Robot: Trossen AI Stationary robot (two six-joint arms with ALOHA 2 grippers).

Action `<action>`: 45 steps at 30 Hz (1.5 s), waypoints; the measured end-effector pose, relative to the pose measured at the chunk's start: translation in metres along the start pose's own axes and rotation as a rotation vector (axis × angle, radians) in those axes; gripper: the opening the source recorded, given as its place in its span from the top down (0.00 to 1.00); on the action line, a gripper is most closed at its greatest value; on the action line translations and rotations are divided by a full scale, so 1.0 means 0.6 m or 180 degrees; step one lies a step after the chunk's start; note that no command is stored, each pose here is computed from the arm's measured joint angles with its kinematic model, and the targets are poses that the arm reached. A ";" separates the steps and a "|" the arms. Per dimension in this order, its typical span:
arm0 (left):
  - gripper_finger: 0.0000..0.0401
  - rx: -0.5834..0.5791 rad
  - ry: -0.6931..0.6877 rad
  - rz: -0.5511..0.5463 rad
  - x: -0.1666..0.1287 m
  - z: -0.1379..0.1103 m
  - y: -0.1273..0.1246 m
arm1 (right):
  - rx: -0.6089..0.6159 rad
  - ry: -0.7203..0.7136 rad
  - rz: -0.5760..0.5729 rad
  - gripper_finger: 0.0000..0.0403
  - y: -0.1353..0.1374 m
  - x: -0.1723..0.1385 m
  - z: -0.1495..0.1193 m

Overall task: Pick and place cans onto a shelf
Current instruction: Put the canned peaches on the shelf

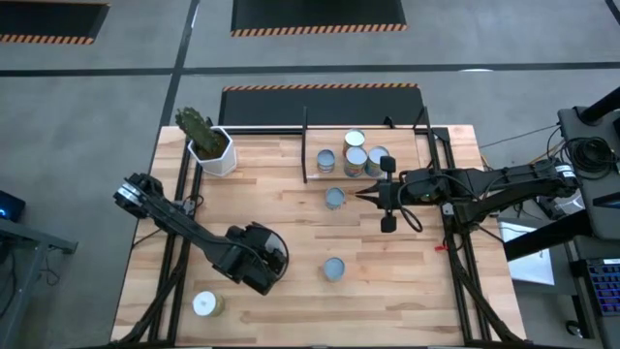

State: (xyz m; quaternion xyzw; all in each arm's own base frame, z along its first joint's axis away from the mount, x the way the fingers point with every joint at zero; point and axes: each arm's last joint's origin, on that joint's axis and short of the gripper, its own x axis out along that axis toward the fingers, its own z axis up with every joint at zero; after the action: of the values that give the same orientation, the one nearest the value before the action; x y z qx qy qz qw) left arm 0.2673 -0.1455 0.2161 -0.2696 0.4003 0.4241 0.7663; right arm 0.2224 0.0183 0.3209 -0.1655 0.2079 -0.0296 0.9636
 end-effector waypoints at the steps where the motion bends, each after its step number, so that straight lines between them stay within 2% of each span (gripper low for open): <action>1: 0.15 0.0002 -0.0001 0.0009 0.001 0.000 0.000 | 0.0000 0.0000 -0.0001 0.97 0.000 0.000 0.000; 18: 0.15 -0.0022 -0.0171 -0.0017 0.007 0.000 -0.006 | -0.0002 0.0007 0.0002 0.97 0.000 0.000 -0.001; 38: 0.15 -0.0069 -0.0139 -0.0088 0.012 -0.004 -0.008 | 0.0016 0.0056 0.0014 0.97 0.001 0.000 -0.003; 45: 0.15 0.0022 -0.0054 0.0053 0.037 -0.021 -0.017 | 0.0034 0.0059 0.0014 0.97 0.001 0.000 -0.004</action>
State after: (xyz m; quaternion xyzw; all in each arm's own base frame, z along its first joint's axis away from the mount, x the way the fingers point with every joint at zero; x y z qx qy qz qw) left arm 0.2782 -0.1504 0.1912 -0.2600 0.3975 0.4314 0.7670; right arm 0.2217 0.0181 0.3188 -0.1596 0.2169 -0.0301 0.9626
